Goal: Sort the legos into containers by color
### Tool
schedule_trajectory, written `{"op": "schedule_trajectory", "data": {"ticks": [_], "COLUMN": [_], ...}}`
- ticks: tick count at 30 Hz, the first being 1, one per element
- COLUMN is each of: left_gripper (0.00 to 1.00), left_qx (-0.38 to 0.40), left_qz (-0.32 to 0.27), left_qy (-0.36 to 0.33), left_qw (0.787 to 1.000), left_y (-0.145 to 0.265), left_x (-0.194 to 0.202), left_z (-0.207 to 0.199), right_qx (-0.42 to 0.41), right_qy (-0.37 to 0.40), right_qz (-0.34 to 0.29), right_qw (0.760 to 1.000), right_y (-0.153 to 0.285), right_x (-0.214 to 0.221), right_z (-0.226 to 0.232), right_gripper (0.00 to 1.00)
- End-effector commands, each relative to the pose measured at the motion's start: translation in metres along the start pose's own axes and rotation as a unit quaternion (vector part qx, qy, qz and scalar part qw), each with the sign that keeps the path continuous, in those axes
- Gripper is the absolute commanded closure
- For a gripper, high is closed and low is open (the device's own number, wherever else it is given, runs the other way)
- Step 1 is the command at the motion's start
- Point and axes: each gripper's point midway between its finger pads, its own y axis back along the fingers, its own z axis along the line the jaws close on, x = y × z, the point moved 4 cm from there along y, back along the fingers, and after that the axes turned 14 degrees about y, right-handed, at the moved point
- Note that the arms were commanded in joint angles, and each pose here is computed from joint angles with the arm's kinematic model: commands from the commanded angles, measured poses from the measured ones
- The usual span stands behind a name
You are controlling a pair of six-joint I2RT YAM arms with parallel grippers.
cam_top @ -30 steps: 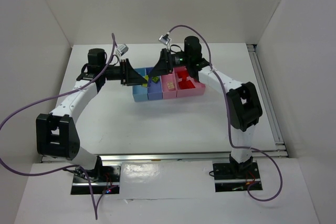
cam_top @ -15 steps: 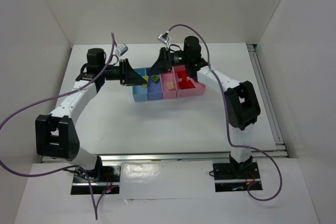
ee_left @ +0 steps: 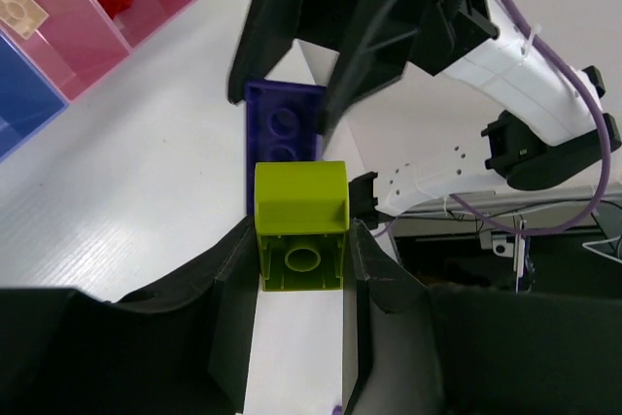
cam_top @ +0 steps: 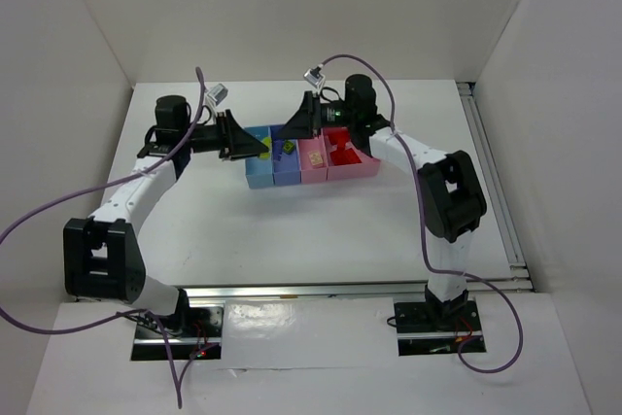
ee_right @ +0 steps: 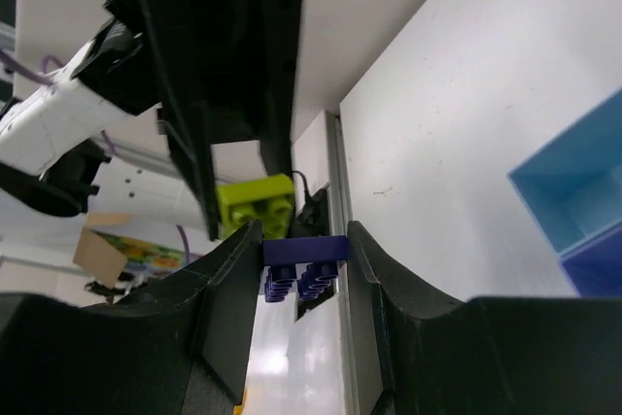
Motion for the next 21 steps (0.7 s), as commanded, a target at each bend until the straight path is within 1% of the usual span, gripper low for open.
{"op": "schedule_trajectory", "data": {"ticks": [1, 5, 7, 8, 9, 10, 11, 12, 13, 14, 16, 17, 18, 20, 21], "left_gripper": [1.00, 1.00, 1.00, 1.00, 1.00, 1.00, 1.00, 1.00, 1.00, 1.00, 1.00, 1.00, 1.00, 1.00, 1.00], "left_qx": [0.021, 0.003, -0.018, -0.034, -0.072, -0.129, -0.181, -0.232, -0.287, -0.313, -0.348, -0.358, -0.357, -0.361, -0.355], "left_qz": [-0.039, -0.045, -0.075, -0.097, -0.106, -0.158, -0.189, -0.216, -0.251, -0.267, -0.284, -0.282, -0.282, -0.279, -0.276], "left_qy": [-0.048, -0.028, -0.035, -0.029, 0.001, 0.006, 0.024, 0.039, 0.052, 0.058, 0.068, 0.076, 0.076, 0.081, 0.079], "left_qw": [0.998, 0.999, 0.996, 0.994, 0.992, 0.979, 0.965, 0.948, 0.923, 0.910, 0.891, 0.887, 0.887, 0.887, 0.890], "left_y": [0.011, 0.016, 0.026, 0.034, 0.040, 0.050, 0.058, 0.067, 0.083, 0.090, 0.100, 0.101, 0.102, 0.102, 0.101], "left_x": [-0.008, -0.010, -0.014, -0.019, -0.013, -0.021, -0.022, -0.022, -0.019, -0.017, -0.010, -0.007, -0.004, 0.002, 0.005], "left_z": [-0.024, -0.017, -0.015, -0.011, 0.002, 0.010, 0.020, 0.030, 0.040, 0.043, 0.053, 0.056, 0.056, 0.061, 0.060], "right_qx": [0.024, 0.047, 0.071, 0.092, 0.127, 0.139, 0.165, 0.192, 0.220, 0.232, 0.257, 0.263, 0.273, 0.270, 0.274], "right_qy": [0.029, 0.017, 0.032, 0.013, 0.028, 0.043, 0.020, 0.031, 0.039, 0.041, 0.045, 0.060, 0.046, 0.060, 0.051], "right_qz": [-0.025, -0.024, -0.036, -0.026, -0.032, -0.035, -0.017, -0.017, -0.024, -0.022, -0.027, -0.038, -0.024, -0.025, -0.017], "right_qw": [0.999, 0.998, 0.996, 0.995, 0.991, 0.989, 0.986, 0.981, 0.974, 0.971, 0.965, 0.962, 0.961, 0.961, 0.960], "right_y": [0.010, 0.010, 0.009, 0.009, 0.008, 0.003, -0.001, -0.001, -0.008, -0.013, -0.019, -0.021, -0.030, -0.045, -0.049], "right_x": [-0.016, -0.010, -0.023, -0.019, -0.022, -0.033, -0.023, -0.026, -0.033, -0.031, -0.032, -0.044, -0.033, -0.038, -0.029], "right_z": [0.012, 0.002, 0.000, -0.009, -0.023, -0.022, -0.034, -0.044, -0.054, -0.059, -0.072, -0.074, -0.088, -0.090, -0.105], "right_gripper": [0.84, 0.84, 0.84, 0.84, 0.84, 0.83, 0.83, 0.83, 0.83, 0.83, 0.82, 0.82, 0.82, 0.82, 0.82]}}
